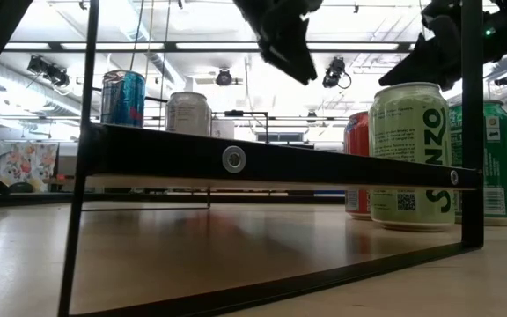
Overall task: Place canned beverage on shelf
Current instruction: Put the red black soda can on the shelf
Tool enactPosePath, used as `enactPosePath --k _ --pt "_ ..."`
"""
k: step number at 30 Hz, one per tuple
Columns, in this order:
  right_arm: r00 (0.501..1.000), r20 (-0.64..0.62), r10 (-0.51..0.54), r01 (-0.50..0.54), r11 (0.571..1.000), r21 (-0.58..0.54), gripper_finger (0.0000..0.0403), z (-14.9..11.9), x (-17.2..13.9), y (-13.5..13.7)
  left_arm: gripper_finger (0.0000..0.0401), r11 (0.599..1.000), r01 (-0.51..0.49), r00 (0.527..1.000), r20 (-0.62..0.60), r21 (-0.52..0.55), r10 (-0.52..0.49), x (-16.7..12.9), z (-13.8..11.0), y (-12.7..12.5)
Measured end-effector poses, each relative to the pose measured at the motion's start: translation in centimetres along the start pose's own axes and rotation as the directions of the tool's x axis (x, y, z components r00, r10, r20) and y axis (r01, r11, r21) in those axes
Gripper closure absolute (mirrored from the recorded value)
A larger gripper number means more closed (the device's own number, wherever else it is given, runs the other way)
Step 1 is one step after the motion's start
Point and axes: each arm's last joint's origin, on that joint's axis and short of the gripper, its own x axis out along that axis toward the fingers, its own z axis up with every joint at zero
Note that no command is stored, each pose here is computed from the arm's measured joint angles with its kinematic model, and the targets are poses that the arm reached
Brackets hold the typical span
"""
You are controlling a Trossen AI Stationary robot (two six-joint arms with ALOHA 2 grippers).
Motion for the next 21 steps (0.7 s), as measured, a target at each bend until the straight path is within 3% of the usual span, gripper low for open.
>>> enactPosePath --k 6,13,18,21 --pt "0.983 -0.183 0.029 -0.033 0.999 -0.019 0.0083 0.6 1.1 0.1 0.0085 0.993 0.013 0.993 0.111 0.116 -0.026 -0.5 1.4 -2.2" --pt "0.966 -0.259 -0.017 0.001 0.998 -0.059 0.0069 3.1 1.8 -0.2 0.0119 0.984 0.052 0.991 0.113 0.173 -0.073 -1.1 1.7 -4.6" --pt "0.924 -0.382 -0.022 -0.013 0.996 -0.089 0.007 4.1 1.8 -1.4 0.0139 0.979 0.069 0.993 0.085 0.194 -0.087 0.5 -0.7 -7.0" --pt "0.891 -0.453 -0.003 -0.033 0.997 -0.072 0.0073 4.4 1.2 -2.2 0.0153 0.983 0.05 0.991 0.116 0.175 -0.071 -0.2 -2.0 -7.9"
